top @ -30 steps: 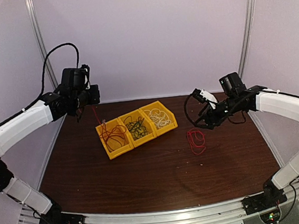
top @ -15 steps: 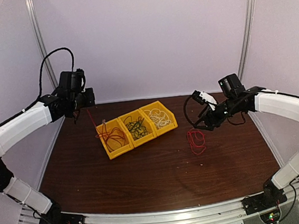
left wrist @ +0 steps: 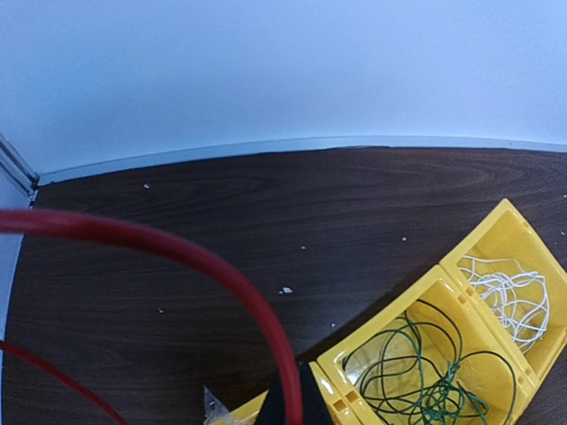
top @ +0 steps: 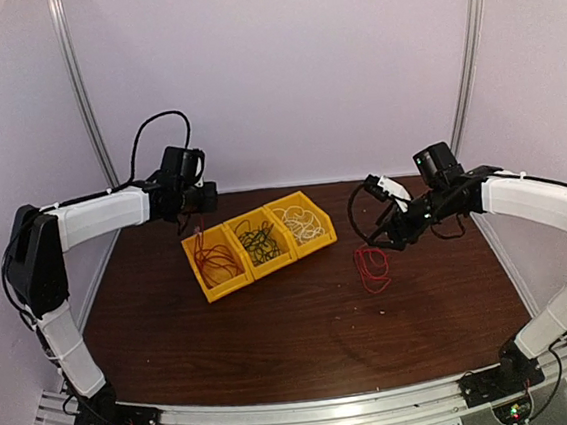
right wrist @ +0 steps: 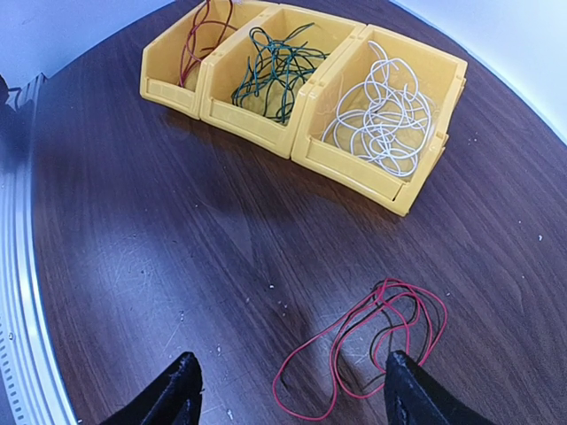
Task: Untangle the cables
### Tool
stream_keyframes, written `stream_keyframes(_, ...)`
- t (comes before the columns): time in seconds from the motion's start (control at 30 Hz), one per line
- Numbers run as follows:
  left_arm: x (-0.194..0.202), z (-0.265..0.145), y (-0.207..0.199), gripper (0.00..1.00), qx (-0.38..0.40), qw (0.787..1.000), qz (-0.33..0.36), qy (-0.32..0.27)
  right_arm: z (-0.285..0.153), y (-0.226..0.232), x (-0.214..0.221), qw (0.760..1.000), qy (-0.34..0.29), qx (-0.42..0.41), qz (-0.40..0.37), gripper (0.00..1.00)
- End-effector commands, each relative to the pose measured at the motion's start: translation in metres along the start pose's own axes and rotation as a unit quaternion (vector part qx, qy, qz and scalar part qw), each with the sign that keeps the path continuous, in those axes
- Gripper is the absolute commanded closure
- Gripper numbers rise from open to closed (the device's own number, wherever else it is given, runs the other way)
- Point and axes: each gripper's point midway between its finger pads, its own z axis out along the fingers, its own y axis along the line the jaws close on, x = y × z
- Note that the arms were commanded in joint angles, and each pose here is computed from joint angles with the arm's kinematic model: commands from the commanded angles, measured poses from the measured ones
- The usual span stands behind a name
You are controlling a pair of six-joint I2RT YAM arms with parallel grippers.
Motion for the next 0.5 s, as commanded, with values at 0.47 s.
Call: stream_keyframes(0.47,0.063,-0.010,-0.076,1.00,0.256,0.962,-0.098,0.014,0.014,0.000,0.016,1.000,0.020,-0.019,0.005,0.28)
